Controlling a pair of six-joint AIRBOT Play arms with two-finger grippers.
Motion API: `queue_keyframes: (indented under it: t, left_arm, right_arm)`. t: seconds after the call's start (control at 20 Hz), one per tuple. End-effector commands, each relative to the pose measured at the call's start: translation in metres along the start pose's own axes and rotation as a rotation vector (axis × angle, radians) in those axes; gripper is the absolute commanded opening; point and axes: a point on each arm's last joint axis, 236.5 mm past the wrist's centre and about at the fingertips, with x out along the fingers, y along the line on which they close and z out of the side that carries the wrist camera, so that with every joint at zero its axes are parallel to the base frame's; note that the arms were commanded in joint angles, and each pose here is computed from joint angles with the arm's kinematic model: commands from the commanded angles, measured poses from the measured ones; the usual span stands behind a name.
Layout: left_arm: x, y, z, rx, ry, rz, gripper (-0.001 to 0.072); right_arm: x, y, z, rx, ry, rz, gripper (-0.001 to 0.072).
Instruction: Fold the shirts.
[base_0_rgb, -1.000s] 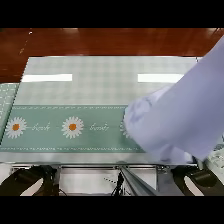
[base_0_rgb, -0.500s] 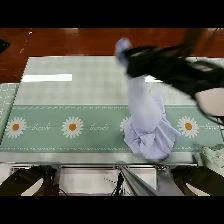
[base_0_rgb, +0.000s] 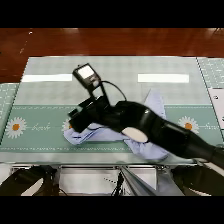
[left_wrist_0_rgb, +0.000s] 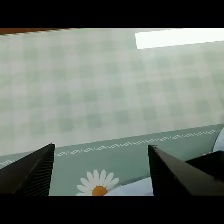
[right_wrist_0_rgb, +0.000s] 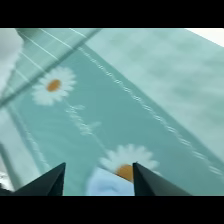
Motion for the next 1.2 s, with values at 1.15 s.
queue_keyframes:
  t: [1.15]
  left_arm:
    - [0.174,-0.003,-0.342,-0.418,0.623,-0.097,0.0708]
  right_arm:
    - [-0.337,-0.379,-0.212,0.831,0.219,-0.855,0.049]
